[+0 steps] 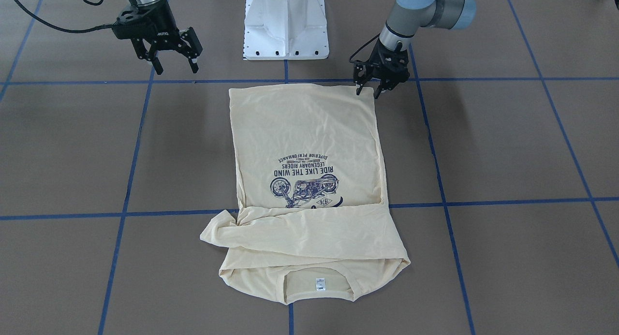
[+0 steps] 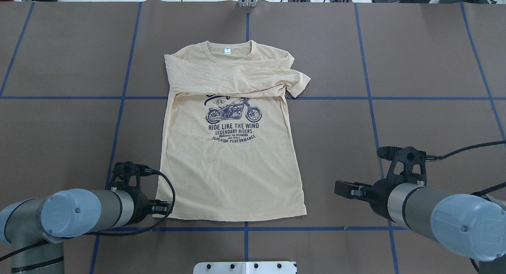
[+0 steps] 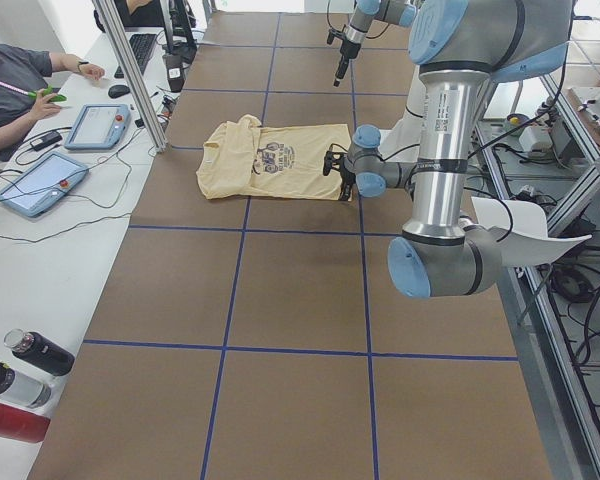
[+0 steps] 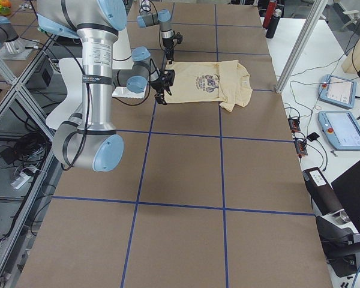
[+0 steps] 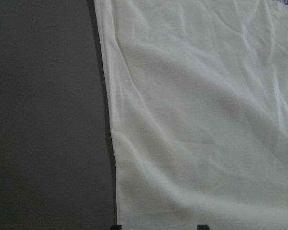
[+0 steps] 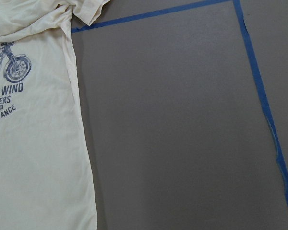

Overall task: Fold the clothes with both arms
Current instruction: 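Lower both grippers to the hem corners nearest the robot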

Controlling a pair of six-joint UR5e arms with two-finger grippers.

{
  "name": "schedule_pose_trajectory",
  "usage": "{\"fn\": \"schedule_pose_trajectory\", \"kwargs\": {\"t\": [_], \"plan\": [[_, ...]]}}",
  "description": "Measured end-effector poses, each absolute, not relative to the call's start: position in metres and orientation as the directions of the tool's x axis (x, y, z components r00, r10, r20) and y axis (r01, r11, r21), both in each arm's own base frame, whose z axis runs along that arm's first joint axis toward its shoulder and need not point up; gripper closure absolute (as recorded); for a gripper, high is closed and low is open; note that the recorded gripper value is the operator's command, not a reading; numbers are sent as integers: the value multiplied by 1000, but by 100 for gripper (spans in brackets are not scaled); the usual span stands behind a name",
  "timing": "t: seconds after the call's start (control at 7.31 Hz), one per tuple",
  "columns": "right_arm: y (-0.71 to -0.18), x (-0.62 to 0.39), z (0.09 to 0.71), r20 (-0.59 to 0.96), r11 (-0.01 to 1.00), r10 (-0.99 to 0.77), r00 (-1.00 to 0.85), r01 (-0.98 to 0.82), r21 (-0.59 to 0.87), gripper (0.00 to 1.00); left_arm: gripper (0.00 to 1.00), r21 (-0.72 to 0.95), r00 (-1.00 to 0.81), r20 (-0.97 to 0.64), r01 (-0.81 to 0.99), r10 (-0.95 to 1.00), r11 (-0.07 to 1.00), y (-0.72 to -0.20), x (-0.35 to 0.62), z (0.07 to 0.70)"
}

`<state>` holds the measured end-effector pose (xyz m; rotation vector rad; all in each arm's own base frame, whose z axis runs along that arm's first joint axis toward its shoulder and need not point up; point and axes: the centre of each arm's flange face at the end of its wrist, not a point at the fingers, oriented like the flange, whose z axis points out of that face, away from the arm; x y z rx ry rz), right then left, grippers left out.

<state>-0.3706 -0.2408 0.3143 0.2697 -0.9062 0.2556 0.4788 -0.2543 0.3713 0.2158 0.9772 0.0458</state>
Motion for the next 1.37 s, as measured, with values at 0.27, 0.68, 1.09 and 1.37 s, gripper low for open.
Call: {"fn": "schedule_pose_trajectory", "kwargs": {"t": [0.27, 0.68, 1.09, 1.37], "plan": [[-240, -371, 315, 799, 936, 103, 592, -329, 123, 0, 46, 200, 566, -813, 53, 135, 978, -253, 480, 372], [-239, -372, 316, 797, 937, 103, 595, -327, 123, 0, 49, 199, 566, -812, 41, 142, 979, -247, 483, 373], [-239, -373, 316, 797, 937, 103, 596, -326, 123, 0, 65, 198, 567, -811, 32, 145, 980, -242, 485, 373], [-238, -373, 316, 797, 937, 101, 596, -327, 126, 0, 84, 194, 565, -813, 34, 142, 980, -241, 484, 371]]}}
